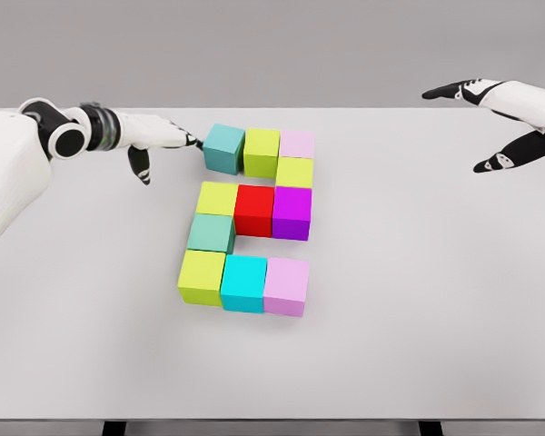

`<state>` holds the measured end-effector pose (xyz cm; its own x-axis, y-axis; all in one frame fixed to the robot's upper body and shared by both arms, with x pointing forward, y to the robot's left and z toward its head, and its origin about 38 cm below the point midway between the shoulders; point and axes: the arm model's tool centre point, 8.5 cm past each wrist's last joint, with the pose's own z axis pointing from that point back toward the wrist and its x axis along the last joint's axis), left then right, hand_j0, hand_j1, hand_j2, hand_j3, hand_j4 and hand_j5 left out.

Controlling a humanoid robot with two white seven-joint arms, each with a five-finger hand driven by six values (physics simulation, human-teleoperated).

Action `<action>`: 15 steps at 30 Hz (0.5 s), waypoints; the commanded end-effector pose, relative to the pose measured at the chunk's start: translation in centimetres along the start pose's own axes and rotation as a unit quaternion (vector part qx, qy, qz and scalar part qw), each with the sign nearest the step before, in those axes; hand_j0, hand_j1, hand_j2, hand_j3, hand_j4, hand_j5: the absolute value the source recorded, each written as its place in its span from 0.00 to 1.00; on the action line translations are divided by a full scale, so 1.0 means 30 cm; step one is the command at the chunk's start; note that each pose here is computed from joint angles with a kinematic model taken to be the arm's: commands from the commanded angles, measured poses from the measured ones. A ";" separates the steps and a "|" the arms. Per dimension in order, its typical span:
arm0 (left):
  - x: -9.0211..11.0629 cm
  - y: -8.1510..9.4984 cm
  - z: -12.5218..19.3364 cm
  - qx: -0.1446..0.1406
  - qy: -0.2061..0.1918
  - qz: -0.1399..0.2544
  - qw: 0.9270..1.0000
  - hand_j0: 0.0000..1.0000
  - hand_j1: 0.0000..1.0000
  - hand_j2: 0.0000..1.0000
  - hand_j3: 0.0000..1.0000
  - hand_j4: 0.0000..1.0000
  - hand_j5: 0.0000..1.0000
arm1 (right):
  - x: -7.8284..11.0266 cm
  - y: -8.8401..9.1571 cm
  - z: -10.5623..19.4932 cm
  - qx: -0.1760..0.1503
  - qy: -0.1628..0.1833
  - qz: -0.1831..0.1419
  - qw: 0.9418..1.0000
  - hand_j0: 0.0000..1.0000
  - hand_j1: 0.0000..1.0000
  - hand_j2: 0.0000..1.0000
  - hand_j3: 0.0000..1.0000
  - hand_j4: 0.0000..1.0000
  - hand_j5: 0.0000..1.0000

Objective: Assemble the squares on the desktop into the number 2

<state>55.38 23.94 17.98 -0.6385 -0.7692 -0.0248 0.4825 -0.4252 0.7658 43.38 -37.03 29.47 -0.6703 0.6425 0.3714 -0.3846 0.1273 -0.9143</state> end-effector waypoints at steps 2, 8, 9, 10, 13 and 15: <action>-0.011 -0.005 0.013 0.001 -0.003 -0.002 1.000 0.99 0.99 0.99 0.99 0.99 0.99 | 0.001 -0.001 -0.001 -0.002 -0.001 -0.003 1.000 1.00 1.00 1.00 1.00 1.00 1.00; -0.024 -0.032 0.023 -0.005 -0.004 -0.003 1.000 0.99 0.99 0.99 0.99 0.99 0.99 | 0.003 -0.003 -0.004 -0.001 -0.002 -0.002 1.000 1.00 1.00 1.00 1.00 1.00 1.00; -0.024 -0.032 0.023 -0.005 -0.004 -0.003 1.000 0.99 0.99 0.99 0.99 0.99 0.99 | 0.002 -0.003 -0.004 -0.001 -0.001 -0.002 1.000 1.00 1.00 1.00 1.00 1.00 1.00; -0.024 -0.032 0.023 -0.005 -0.004 -0.003 1.000 0.99 0.99 0.99 0.99 0.99 0.99 | 0.001 -0.004 0.000 -0.001 0.000 -0.002 1.000 1.00 1.00 1.00 1.00 1.00 1.00; -0.017 -0.039 0.020 -0.006 -0.010 -0.006 1.000 0.99 0.99 0.99 0.99 0.99 0.99 | 0.000 -0.006 0.003 0.000 0.001 -0.001 1.000 1.00 1.00 1.00 1.00 1.00 1.00; -0.016 -0.043 0.019 -0.007 -0.011 -0.007 1.000 0.99 0.99 0.99 0.99 0.99 0.99 | 0.002 -0.007 0.001 -0.001 0.000 0.000 1.000 1.00 1.00 1.00 1.00 1.00 1.00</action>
<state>54.73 25.10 17.31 -0.6572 -0.7534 -0.0224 0.4837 -0.4443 0.7541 43.41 -37.02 29.62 -0.6716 0.6432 0.3677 -0.3828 0.1237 -0.9155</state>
